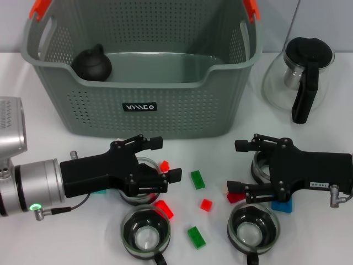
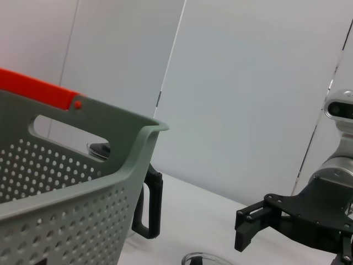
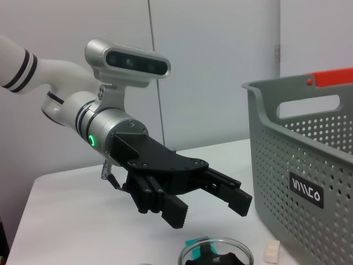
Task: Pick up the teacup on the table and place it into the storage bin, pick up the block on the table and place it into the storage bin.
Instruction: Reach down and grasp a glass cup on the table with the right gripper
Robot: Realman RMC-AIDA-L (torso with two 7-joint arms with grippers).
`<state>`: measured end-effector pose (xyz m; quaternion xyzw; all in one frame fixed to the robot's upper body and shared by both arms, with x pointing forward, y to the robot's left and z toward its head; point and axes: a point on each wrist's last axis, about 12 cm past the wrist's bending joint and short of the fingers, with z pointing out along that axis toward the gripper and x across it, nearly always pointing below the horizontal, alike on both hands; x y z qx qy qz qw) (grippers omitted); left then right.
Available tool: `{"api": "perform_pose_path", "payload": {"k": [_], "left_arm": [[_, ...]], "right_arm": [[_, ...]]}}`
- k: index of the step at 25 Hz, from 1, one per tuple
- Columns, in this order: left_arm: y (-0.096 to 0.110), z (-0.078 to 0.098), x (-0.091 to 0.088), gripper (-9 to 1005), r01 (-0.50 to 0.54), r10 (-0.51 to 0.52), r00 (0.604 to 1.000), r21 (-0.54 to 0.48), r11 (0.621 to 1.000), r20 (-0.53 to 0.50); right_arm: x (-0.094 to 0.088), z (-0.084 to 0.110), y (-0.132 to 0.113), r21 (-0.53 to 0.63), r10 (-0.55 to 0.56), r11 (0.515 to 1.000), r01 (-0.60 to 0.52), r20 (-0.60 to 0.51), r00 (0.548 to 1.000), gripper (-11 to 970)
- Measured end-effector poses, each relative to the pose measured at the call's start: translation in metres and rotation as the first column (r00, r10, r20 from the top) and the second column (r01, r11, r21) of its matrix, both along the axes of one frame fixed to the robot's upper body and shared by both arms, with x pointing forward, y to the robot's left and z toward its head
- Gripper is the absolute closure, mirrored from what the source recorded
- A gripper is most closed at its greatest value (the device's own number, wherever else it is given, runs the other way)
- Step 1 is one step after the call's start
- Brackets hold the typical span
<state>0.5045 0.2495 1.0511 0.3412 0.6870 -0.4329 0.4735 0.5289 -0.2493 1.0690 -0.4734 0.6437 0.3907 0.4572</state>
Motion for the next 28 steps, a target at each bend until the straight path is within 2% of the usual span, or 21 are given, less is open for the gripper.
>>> {"api": "perform_pose_path", "payload": {"k": [11, 19, 21, 22, 23, 28], "left_arm": [[0.000, 0.000, -0.002, 62, 0.008, -0.008, 1.000, 0.004, 1.000, 0.018], [0.001, -0.003, -0.004, 63, 0.002, -0.002, 1.000, 0.013, 1.000, 0.019], [0.001, -0.004, -0.006, 63, -0.001, 0.001, 1.000, 0.011, 1.000, 0.019], [0.000, -0.005, -0.006, 63, -0.003, 0.003, 1.000, 0.008, 1.000, 0.017], [0.000, -0.006, -0.007, 63, -0.009, 0.009, 1.000, 0.005, 1.000, 0.011], [-0.001, -0.010, -0.006, 63, -0.040, 0.040, 0.999, 0.009, 0.999, -0.003]], "right_arm": [[0.000, 0.002, -0.003, -0.018, 0.024, 1.000, -0.024, 0.006, 1.000, 5], [-0.008, 0.024, -0.025, -0.037, 0.166, 0.986, -0.164, 0.045, 0.985, 5], [-0.011, 0.026, -0.030, -0.073, 0.221, 0.973, -0.218, 0.038, 0.975, 5], [-0.012, 0.028, -0.034, -0.133, 0.262, 0.957, -0.257, 0.022, 0.965, 5], [-0.012, 0.028, -0.034, -0.133, 0.262, 0.957, -0.257, 0.022, 0.965, 5], [-0.010, 0.032, -0.043, -0.304, 0.340, 0.894, -0.331, -0.024, 0.940, 4]]}}
